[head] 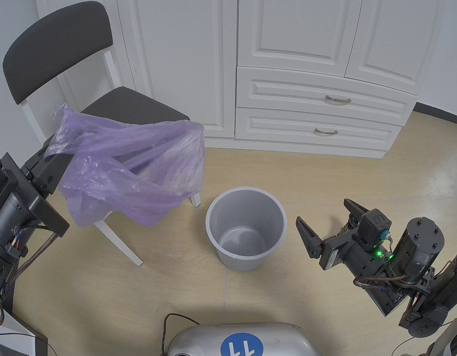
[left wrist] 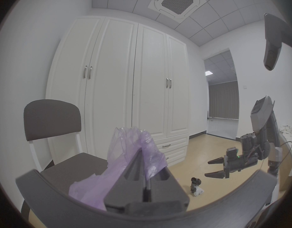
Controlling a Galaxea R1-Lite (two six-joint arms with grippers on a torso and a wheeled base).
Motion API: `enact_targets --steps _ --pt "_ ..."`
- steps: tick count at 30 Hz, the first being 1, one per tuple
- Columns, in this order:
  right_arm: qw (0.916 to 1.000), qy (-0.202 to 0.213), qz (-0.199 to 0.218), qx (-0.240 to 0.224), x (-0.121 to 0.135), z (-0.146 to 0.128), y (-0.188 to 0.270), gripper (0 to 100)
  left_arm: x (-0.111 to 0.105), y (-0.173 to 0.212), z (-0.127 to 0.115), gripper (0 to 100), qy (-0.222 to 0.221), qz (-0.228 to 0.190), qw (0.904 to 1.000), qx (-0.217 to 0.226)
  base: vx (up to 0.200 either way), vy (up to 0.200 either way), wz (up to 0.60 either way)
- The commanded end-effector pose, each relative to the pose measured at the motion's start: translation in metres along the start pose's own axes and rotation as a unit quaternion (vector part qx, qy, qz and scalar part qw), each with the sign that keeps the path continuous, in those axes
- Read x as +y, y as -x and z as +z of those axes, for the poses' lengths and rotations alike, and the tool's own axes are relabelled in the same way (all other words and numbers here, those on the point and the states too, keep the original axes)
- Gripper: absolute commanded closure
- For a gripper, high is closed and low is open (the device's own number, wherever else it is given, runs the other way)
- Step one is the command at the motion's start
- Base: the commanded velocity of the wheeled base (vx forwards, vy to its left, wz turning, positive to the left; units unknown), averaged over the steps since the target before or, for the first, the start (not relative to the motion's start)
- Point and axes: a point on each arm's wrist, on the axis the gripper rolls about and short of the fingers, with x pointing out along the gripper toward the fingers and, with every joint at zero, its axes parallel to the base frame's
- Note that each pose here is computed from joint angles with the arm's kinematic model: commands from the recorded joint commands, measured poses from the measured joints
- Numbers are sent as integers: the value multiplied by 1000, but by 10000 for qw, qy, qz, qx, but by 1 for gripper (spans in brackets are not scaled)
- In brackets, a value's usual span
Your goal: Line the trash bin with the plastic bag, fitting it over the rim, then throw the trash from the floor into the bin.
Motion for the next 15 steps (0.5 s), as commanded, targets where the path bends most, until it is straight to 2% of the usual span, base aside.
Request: enact_targets --steps 1,4,5,8,15 --pt "9995 -133 39 -270 -4 13 8 0 -5 8 3 100 56 -193 9998 -86 0 0 0" --pt "9996 -125 47 -257 -5 16 10 0 -7 9 4 100 75 -240 9996 -109 0 0 0" --pt "9999 -101 100 -62 -9 23 19 0 -11 14 6 100 156 -433 9988 -179 0 0 0" --pt "9995 -202 172 177 -10 28 24 0 -16 16 8 100 219 -606 9977 -231 0 0 0" --pt "9948 -366 527 789 -11 34 34 0 -19 18 7 100 259 -785 9963 -239 0 0 0"
